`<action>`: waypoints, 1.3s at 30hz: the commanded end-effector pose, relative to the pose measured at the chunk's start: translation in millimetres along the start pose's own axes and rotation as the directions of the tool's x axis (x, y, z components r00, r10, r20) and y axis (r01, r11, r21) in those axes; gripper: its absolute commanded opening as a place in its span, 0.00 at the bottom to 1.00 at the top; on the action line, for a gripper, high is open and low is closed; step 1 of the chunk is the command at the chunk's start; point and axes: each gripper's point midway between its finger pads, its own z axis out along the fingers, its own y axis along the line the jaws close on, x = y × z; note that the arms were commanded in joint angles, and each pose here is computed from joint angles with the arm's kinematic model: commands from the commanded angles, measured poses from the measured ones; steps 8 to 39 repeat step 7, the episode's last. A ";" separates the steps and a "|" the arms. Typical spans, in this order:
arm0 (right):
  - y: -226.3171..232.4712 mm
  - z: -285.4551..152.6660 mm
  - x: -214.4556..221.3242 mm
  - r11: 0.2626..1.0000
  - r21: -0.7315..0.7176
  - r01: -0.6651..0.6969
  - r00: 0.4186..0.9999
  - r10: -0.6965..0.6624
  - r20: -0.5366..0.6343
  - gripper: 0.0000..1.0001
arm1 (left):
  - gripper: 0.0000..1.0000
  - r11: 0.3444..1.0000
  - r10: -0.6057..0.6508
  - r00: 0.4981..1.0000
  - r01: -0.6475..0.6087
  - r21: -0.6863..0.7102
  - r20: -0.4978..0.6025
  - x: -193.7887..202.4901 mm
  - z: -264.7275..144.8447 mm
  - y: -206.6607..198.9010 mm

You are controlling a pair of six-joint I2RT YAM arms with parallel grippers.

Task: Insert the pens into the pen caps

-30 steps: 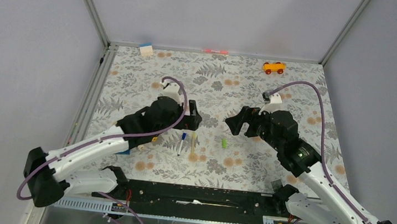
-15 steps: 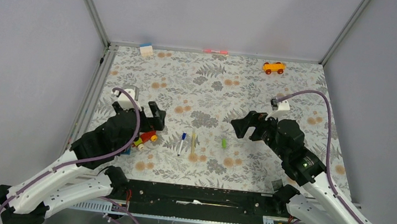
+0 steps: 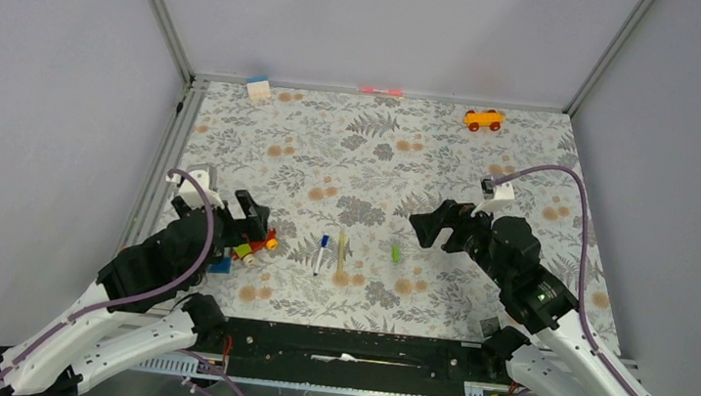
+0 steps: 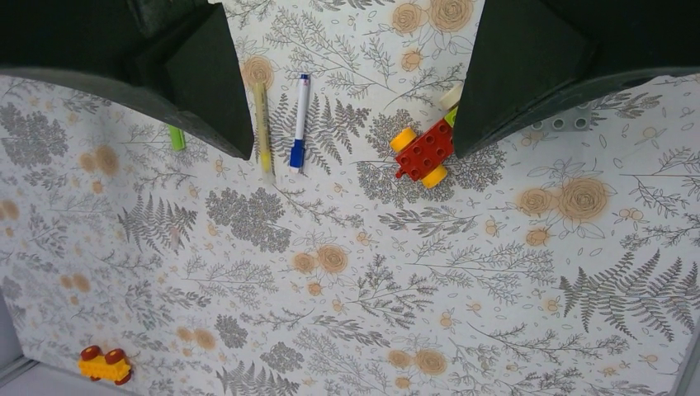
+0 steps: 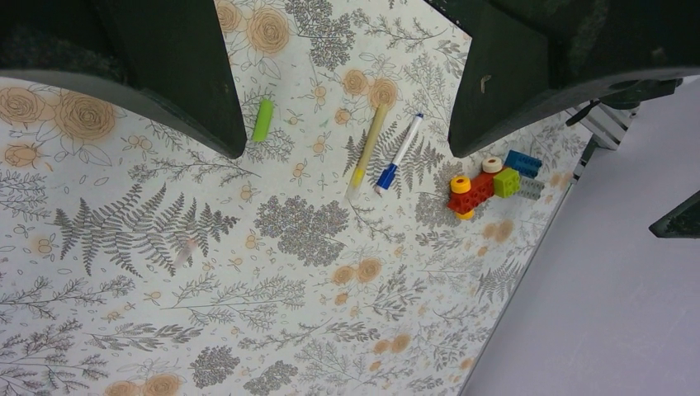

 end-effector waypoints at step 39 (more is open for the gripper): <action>6.5 -13.0 -18.8 0.999 -0.022 -0.022 0.997 0.024 0.075 1.00 | 0.99 1.000 -0.027 1.000 0.027 -0.002 0.017 -1.9 -2.0 2.7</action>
